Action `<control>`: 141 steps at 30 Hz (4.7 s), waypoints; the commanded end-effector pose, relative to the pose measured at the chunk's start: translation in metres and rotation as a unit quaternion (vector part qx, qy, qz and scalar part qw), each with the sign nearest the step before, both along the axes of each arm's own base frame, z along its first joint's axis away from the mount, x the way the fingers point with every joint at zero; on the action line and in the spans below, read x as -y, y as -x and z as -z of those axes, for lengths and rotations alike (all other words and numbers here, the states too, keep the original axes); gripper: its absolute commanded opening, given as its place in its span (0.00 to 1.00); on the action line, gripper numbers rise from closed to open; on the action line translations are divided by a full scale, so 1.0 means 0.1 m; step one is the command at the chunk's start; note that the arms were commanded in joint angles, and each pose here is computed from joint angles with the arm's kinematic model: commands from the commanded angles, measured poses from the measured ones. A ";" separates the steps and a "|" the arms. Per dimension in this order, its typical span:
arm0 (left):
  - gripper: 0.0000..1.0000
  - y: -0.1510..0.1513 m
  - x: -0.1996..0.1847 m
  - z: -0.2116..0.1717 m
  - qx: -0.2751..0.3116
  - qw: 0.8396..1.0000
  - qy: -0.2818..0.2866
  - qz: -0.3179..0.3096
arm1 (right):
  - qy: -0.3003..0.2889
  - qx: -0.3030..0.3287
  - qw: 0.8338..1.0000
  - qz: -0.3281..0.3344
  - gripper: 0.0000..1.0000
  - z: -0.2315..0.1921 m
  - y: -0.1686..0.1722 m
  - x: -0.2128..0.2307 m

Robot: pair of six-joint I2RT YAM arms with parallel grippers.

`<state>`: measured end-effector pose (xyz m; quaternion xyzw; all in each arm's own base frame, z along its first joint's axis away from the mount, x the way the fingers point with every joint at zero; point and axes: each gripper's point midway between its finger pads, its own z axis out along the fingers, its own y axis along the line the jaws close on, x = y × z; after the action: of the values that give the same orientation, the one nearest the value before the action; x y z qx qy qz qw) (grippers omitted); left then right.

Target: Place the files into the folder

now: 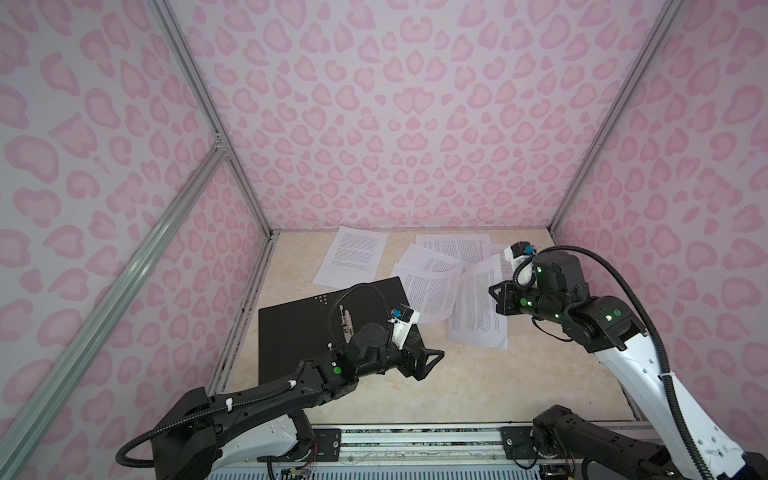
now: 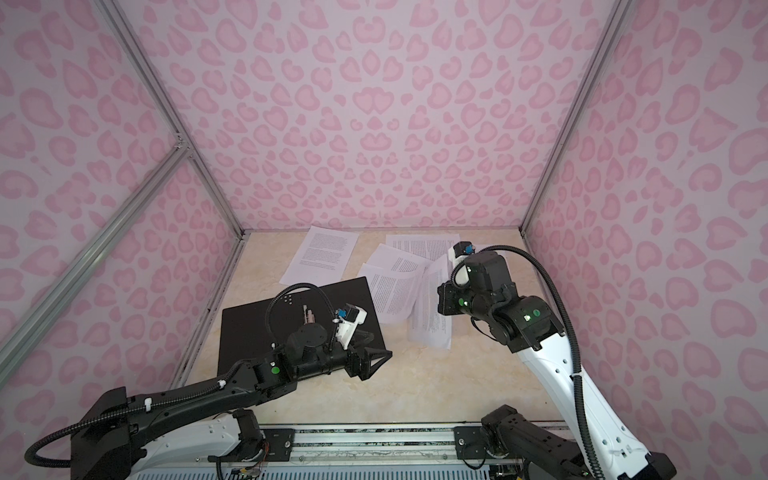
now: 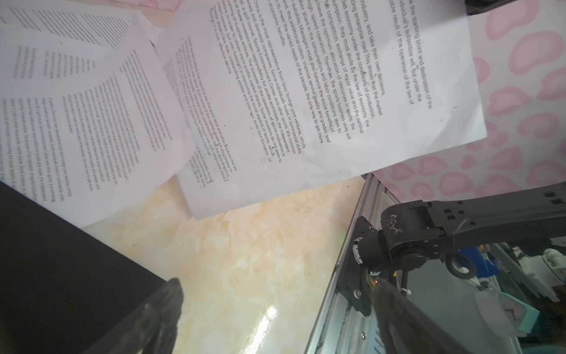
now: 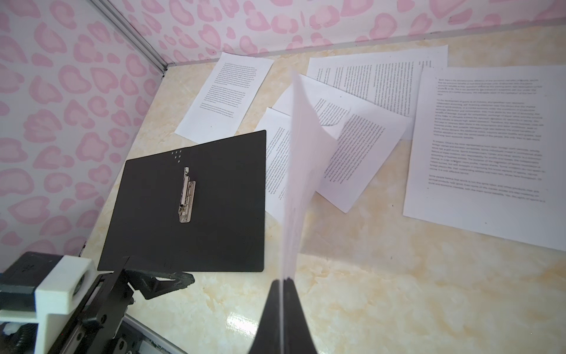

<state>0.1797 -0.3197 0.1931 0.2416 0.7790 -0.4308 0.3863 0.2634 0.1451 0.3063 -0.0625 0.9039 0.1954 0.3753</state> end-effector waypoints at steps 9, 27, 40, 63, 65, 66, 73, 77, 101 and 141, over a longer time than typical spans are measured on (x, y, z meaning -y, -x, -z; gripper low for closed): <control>0.97 -0.41 -0.44 -0.05 0.145 0.980 -0.034 -0.133 | 0.173 0.140 0.969 -0.109 0.00 -0.33 -0.18 -0.31; 0.97 -0.62 -0.40 -0.76 0.324 0.935 -0.049 -0.139 | 0.298 0.279 0.839 -0.361 0.00 -0.18 0.27 -0.69; 0.89 -0.49 -0.45 -0.66 0.356 0.927 -0.046 -0.112 | 0.313 0.289 0.756 -0.497 0.00 0.06 0.67 -0.74; 0.09 -0.29 -0.02 -0.52 0.299 0.954 -0.029 0.010 | 0.298 0.313 0.749 -0.503 0.00 0.09 0.76 -0.76; 0.04 -0.31 -0.03 -0.53 0.282 0.959 -0.022 -0.001 | 0.280 0.316 0.762 -0.491 0.00 0.05 0.75 -0.80; 0.04 -0.33 -0.04 -0.54 0.274 0.961 -0.020 -0.007 | 0.266 0.321 0.776 -0.473 0.05 -0.01 0.71 -0.82; 0.04 -0.75 -0.50 -0.47 0.158 0.969 -0.050 -0.183 | 0.092 0.324 0.917 -0.212 1.00 -0.60 0.29 -0.71; 0.04 -0.82 -0.88 -0.42 0.076 0.964 -0.041 -0.251 | 0.066 0.256 0.946 -0.188 1.00 -0.60 0.19 -0.74; 0.03 -0.94 -2.92 1.29 -0.214 0.798 -0.183 -0.532 | -0.043 -0.047 0.983 -0.172 0.94 1.69 -0.55 -1.97; 0.03 -1.06 -2.90 1.49 -0.251 0.782 -0.233 -0.521 | -0.026 -0.224 0.911 -0.346 0.46 2.52 -0.97 -3.41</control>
<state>0.2814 -0.0293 0.0397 -0.2366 0.9344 -0.0139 0.2660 0.3705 0.4905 0.0637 -0.3129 0.8771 0.3490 0.1052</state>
